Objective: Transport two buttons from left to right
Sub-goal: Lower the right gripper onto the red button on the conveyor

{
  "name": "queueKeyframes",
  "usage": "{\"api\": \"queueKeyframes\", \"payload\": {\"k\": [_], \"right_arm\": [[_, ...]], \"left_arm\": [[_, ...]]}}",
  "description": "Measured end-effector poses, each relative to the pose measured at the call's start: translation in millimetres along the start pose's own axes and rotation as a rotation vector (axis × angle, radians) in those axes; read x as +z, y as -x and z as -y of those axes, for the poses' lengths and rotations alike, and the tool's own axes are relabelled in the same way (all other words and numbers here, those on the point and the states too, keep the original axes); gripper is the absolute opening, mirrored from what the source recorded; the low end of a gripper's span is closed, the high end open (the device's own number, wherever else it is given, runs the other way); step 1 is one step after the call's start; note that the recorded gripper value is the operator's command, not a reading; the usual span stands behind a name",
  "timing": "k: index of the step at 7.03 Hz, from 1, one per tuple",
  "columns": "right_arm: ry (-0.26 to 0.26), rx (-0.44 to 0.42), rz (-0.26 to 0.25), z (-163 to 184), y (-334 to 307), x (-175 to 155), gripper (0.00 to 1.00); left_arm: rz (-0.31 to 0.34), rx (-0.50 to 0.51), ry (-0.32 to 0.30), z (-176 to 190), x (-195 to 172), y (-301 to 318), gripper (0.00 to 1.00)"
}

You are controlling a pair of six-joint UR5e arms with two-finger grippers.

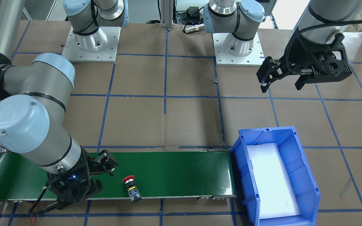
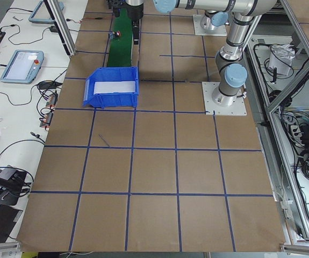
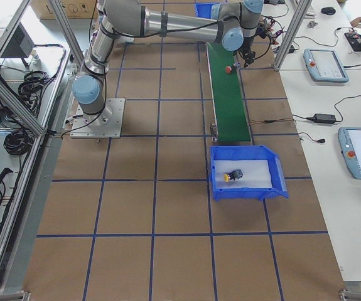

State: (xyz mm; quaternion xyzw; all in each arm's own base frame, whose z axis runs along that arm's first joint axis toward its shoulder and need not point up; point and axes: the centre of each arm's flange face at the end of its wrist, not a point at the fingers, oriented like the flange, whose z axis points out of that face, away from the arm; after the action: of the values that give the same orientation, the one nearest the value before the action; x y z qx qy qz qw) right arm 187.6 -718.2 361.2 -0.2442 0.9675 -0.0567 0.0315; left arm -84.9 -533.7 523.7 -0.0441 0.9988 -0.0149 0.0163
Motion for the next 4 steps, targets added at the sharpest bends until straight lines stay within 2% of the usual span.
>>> {"api": "queueKeyframes", "payload": {"k": [2, 4], "right_arm": [[0.004, 0.029, -0.036, 10, 4, 22, 1.0], [0.008, 0.092, -0.029, 15, 4, 38, 1.0]], "left_arm": [[0.0, 0.001, 0.0, 0, 1, 0, 1.0], [-0.001, 0.0, 0.001, 1, 2, 0, 1.0]]}}
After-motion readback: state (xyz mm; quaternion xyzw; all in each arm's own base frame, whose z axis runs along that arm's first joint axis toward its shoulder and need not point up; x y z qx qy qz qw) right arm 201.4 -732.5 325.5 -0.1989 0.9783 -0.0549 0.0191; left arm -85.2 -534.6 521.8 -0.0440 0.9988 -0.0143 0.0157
